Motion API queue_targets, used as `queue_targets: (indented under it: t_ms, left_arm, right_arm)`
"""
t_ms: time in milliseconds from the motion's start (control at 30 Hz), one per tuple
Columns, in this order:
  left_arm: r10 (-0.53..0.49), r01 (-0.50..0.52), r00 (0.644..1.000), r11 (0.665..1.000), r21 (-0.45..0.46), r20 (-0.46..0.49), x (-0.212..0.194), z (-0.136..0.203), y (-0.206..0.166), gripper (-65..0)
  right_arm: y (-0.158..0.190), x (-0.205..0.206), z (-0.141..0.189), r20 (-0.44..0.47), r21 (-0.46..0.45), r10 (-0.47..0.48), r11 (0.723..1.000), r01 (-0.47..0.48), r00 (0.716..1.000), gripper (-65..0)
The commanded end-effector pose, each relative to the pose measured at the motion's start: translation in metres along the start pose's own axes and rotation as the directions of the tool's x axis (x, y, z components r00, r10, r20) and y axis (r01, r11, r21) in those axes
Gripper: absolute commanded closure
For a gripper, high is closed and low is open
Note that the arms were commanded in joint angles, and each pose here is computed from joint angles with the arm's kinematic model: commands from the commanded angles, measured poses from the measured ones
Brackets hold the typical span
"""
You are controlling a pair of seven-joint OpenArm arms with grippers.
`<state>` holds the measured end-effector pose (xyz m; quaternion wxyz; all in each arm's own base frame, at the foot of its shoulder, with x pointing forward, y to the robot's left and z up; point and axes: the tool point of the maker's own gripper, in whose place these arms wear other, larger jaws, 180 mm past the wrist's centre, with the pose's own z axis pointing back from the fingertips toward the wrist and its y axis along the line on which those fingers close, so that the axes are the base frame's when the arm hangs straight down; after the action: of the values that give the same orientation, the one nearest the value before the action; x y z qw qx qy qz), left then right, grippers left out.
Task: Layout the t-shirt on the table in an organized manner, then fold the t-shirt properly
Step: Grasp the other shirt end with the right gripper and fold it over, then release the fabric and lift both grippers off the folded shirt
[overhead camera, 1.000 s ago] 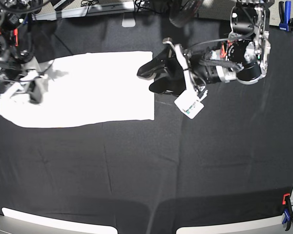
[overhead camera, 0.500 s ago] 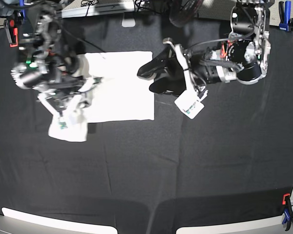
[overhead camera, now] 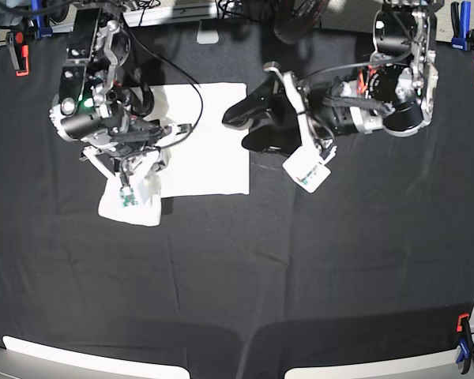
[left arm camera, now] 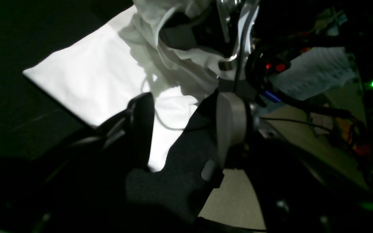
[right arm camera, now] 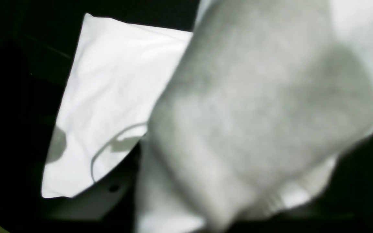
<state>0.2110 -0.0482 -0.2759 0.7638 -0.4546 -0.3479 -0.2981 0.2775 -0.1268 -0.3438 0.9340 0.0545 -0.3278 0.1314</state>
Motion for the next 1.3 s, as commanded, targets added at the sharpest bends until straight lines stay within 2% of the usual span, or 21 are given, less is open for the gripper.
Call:
queue_targets:
  t_ms: [0, 33, 133, 200, 433, 567, 733, 833, 967, 1133, 1267]
  left_arm:
    - [-0.016, 0.016, 0.999, 1.0, -0.017, 0.046, 0.013, 0.002, -0.005, -28.8]
    - [-0.016, 0.017, 0.999, 1.0, -0.017, 0.046, 0.013, 0.002, -0.005, -28.8]
    - [-0.016, 0.017, 0.999, 1.0, -0.017, 0.046, 0.013, 0.002, -0.005, -28.8]
    - [-0.016, 0.017, 0.999, 1.0, -0.017, 0.045, 0.013, 0.002, -0.005, -28.8]
    - [-0.016, 0.016, 0.999, 1.0, -0.017, 0.045, 0.013, 0.002, -0.005, -28.8]
    - [-0.015, 0.016, 0.999, 1.0, -0.017, 0.045, 0.013, 0.002, -0.005, -28.8]
    - [-0.016, 0.017, 0.999, 1.0, -0.017, 0.045, 0.013, 0.002, -0.005, -28.8]
    - [-0.015, 0.016, 0.999, 1.0, -0.017, 0.045, 0.013, 0.002, -0.005, -28.8]
    - [-0.016, 0.017, 0.998, 1.0, -0.018, 0.056, 0.015, 0.002, -0.005, -28.8]
    - [-0.009, 0.012, 0.991, 1.0, -0.023, 0.135, 0.032, -0.003, -0.009, -28.8]
    - [0.03, -0.034, 0.99, 0.999, 0.023, 0.141, 0.034, -0.013, -0.005, -28.8]
  right_arm:
    - [0.001, 0.015, 0.004, 0.056, 0.008, 0.002, 1.0, -0.002, 0.998, 0.0]
    - [0.003, 0.016, 0.004, 0.062, 0.022, -0.004, 1.0, 0.002, 0.998, -4.4]
    - [0.014, 0.02, 0.005, 0.085, 0.083, -0.025, 0.996, 0.018, 0.996, -22.9]
    - [0.023, 0.025, 0.006, 0.105, 0.135, -0.045, 0.99, 0.03, 0.993, -28.6]
    - [0.044, 0.034, 0.01, 0.145, 0.246, -0.091, 0.968, 0.054, 0.985, -28.8]
    - [0.063, 0.042, 0.017, 0.192, 0.346, -0.079, 0.938, 0.008, 0.978, -28.8]
    - [0.071, 0.047, 0.022, 0.22, 0.393, -0.074, 0.919, -0.019, 0.973, -28.8]
    - [0.066, 0.047, 0.02, 0.233, 0.355, -0.005, 0.931, -0.08, 0.972, -28.8]
    - [0.036, 0.067, 0.015, 0.267, 0.188, 0.11, 0.968, -0.164, 0.957, -28.8]
    - [0.007, 0.099, 0.022, 0.325, 0.062, 0.185, 0.975, -0.215, 0.928, -28.8]
    - [-0.028, 0.097, 0.03, 0.311, -0.016, 0.194, 0.98, -0.199, 0.93, -28.8]
